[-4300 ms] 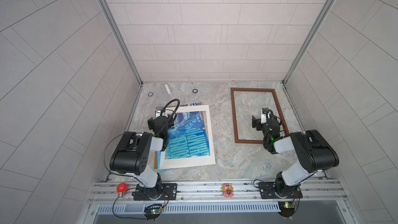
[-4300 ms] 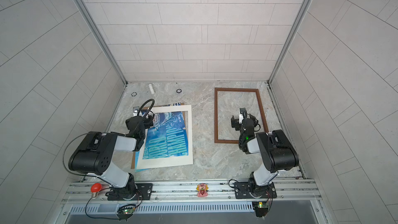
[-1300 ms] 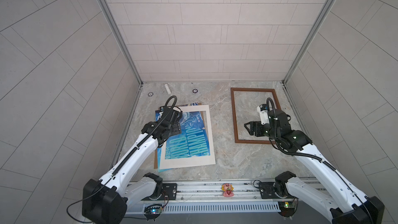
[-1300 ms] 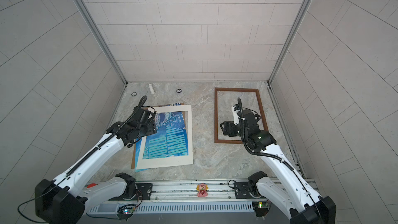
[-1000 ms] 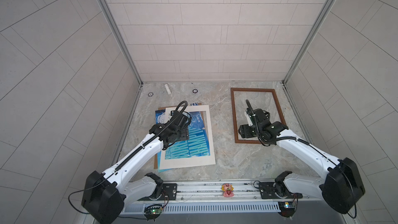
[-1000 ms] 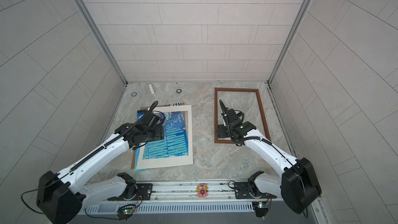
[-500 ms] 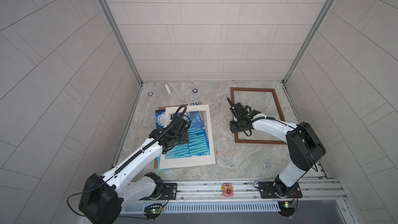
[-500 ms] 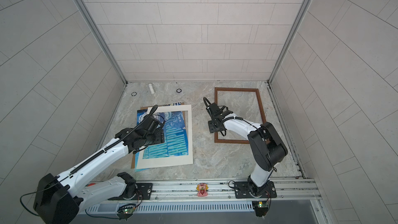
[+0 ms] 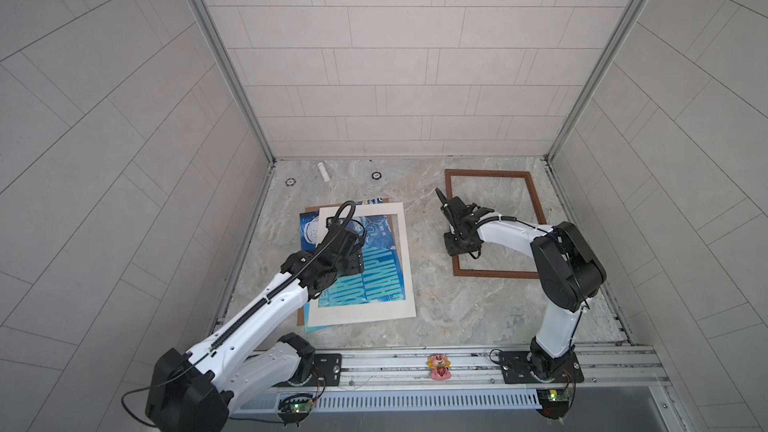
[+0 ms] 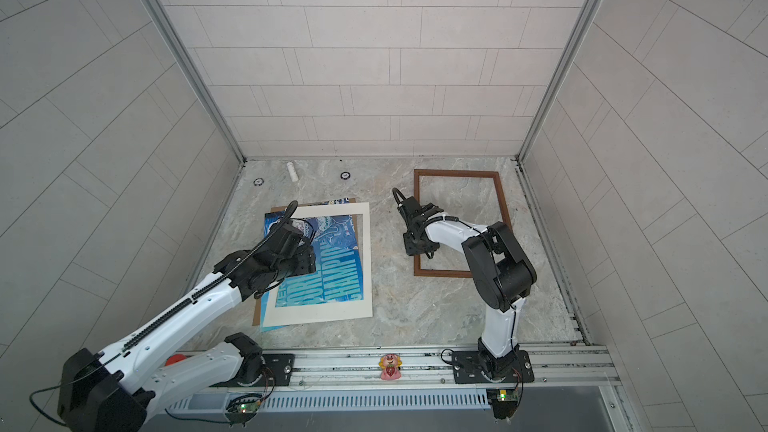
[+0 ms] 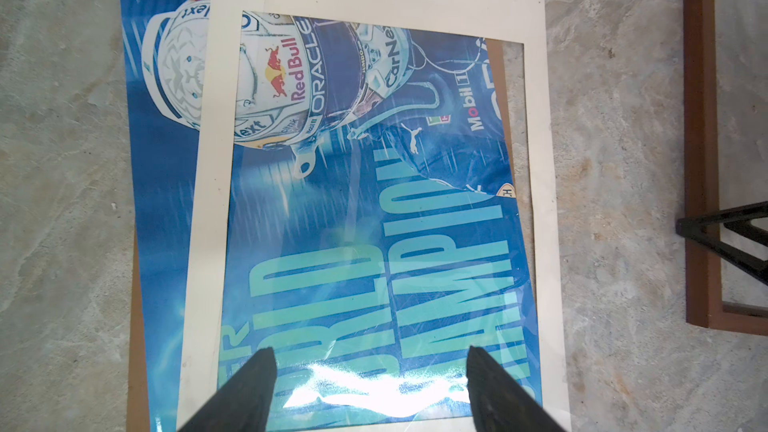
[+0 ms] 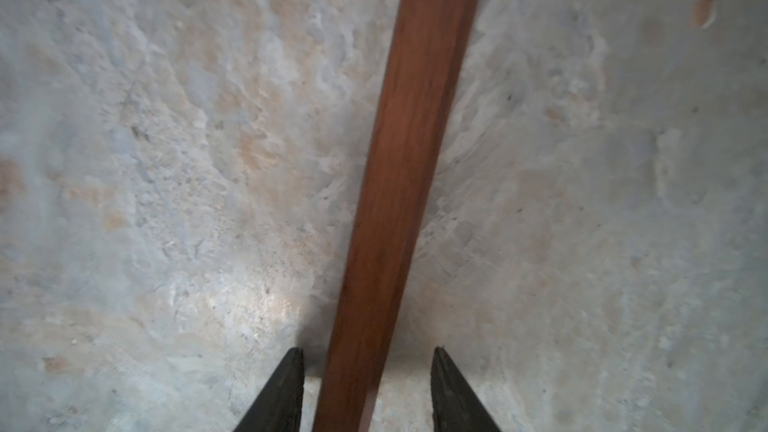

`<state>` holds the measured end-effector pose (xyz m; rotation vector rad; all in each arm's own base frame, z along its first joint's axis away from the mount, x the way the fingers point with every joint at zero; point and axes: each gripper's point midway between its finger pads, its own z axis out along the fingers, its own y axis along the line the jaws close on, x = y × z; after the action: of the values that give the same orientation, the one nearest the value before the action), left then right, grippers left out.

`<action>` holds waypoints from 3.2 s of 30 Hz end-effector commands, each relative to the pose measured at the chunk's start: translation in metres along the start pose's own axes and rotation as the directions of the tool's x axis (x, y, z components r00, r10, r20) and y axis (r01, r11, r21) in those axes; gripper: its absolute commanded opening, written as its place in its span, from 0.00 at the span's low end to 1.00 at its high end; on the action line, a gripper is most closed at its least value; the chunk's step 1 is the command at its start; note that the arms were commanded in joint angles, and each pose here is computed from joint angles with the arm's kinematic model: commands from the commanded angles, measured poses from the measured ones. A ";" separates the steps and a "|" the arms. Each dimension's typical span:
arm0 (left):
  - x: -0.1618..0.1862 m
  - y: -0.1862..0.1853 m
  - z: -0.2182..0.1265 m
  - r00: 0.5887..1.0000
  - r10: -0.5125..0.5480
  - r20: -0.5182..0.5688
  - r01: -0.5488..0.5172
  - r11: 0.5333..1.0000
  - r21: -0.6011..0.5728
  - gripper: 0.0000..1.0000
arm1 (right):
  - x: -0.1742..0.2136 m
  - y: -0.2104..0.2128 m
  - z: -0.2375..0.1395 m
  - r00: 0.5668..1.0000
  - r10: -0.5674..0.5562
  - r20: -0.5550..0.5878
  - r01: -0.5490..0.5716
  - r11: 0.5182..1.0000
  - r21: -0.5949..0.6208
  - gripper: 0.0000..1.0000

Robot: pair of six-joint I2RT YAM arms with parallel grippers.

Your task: Put the photo into the frame

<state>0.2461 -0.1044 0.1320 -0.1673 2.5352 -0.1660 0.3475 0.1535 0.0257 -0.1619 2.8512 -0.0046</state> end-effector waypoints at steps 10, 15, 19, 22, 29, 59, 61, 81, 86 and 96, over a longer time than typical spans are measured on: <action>-0.002 0.008 -0.005 0.999 0.026 0.031 -0.025 0.999 -0.033 0.78 | 0.029 0.003 0.009 0.996 0.030 -0.090 -0.034 0.999 -0.041 0.11; -0.008 0.007 -0.009 0.998 0.023 0.062 -0.022 1.000 -0.021 0.78 | 0.044 0.004 -0.006 0.989 0.109 -0.096 -0.116 0.990 -0.076 0.08; -0.009 0.003 -0.011 0.998 0.031 0.061 -0.031 1.000 -0.003 0.78 | 0.063 0.012 -0.020 0.971 0.211 -0.111 -0.226 0.963 -0.146 0.05; -0.007 0.004 -0.012 0.998 0.038 0.056 -0.038 0.999 -0.001 0.78 | 0.077 0.023 -0.029 0.959 0.251 -0.134 -0.273 0.945 -0.183 0.05; -0.002 0.001 -0.013 0.998 0.035 0.052 -0.037 0.999 0.037 0.78 | 0.112 0.063 -0.050 0.963 0.207 -0.175 -0.242 0.946 -0.214 0.06; 0.015 -0.011 -0.007 0.998 0.047 -0.051 -0.042 0.995 0.095 0.76 | 0.142 0.116 -0.059 0.985 0.065 -0.162 -0.098 0.973 -0.210 0.12; 0.016 -0.011 -0.006 0.997 0.048 -0.057 -0.042 0.995 0.094 0.76 | 0.147 0.110 -0.054 0.985 0.045 -0.166 -0.075 0.981 -0.181 0.12; 0.019 -0.015 -0.006 0.994 0.054 -0.096 -0.045 0.994 0.096 0.73 | 0.133 0.104 -0.034 0.973 0.191 -0.131 -0.215 0.954 -0.207 0.21; 0.021 -0.015 -0.005 0.993 0.055 -0.106 -0.044 0.994 0.097 0.73 | 0.130 0.093 -0.027 0.964 0.236 -0.121 -0.256 0.949 -0.186 0.22; 0.022 -0.015 -0.006 0.992 0.059 -0.114 -0.048 0.994 0.095 0.73 | 0.134 0.080 -0.016 0.967 0.228 -0.111 -0.242 0.960 -0.141 0.26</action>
<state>0.2246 -0.1199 0.1184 -0.0671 2.6464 -0.2784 0.2118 0.2507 0.0262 0.1091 2.9109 0.4765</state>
